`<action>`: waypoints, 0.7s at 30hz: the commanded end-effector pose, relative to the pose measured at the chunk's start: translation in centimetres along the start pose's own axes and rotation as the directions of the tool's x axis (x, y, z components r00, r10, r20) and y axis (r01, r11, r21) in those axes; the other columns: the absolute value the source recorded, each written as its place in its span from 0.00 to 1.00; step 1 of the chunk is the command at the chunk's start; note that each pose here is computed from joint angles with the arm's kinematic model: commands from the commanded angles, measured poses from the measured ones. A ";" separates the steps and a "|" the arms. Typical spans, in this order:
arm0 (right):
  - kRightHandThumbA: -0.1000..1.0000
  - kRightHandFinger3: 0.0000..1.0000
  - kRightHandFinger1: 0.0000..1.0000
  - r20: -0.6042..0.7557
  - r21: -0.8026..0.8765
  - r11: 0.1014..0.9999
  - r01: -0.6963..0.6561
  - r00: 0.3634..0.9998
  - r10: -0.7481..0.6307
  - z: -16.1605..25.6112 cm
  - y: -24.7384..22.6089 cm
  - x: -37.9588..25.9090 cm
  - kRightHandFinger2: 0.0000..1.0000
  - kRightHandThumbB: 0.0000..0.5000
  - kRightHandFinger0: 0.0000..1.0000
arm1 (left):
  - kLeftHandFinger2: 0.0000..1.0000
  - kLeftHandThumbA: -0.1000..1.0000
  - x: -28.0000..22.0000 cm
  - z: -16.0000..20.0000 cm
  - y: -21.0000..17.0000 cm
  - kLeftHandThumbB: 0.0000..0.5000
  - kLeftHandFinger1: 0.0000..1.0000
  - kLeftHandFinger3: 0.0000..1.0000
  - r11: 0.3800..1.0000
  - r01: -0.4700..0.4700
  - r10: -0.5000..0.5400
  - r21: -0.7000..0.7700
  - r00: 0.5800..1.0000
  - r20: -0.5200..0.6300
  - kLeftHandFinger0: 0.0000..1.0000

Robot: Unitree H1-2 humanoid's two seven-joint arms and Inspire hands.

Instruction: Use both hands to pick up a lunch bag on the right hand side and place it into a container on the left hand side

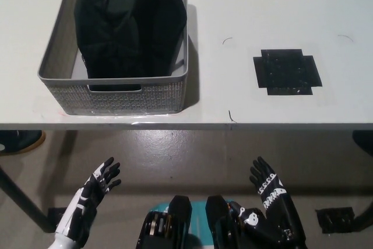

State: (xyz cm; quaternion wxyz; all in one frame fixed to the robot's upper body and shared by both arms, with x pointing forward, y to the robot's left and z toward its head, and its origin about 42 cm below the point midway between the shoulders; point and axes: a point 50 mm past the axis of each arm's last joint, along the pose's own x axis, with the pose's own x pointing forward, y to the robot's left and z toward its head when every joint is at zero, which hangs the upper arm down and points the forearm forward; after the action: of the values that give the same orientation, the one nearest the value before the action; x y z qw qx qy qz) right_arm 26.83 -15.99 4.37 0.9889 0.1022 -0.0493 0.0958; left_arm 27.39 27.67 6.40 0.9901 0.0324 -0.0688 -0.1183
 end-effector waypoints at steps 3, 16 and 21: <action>0.92 1.00 1.00 0.091 -0.033 0.998 -0.052 0.994 0.054 0.9 1.0 0.5 1.00 0.16 1.00 | 1.00 1.00 -1.2 0.3 0.4 0.30 1.00 1.00 0.999 -0.018 0.017 0.028 0.999 0.042 1.00; 0.89 1.00 1.00 0.062 -0.038 0.998 -0.051 0.997 0.054 0.1 1.2 -0.4 1.00 0.14 1.00 | 1.00 1.00 -2.8 -0.5 0.1 0.26 1.00 1.00 0.999 -0.020 0.020 0.030 1.000 0.017 1.00; 0.88 1.00 1.00 0.059 -0.036 0.998 -0.052 0.997 0.054 0.0 1.3 -0.4 1.00 0.14 1.00 | 1.00 1.00 -2.8 -0.5 0.1 0.30 1.00 1.00 0.999 -0.028 0.027 0.035 1.000 0.013 1.00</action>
State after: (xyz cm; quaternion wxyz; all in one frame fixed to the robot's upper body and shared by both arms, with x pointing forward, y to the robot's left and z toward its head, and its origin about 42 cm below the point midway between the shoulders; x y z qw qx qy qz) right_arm 26.08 -15.47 3.79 0.9892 0.0879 -0.0477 0.1076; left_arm 24.88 27.99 4.91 0.9915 0.0356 -0.0528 -0.1132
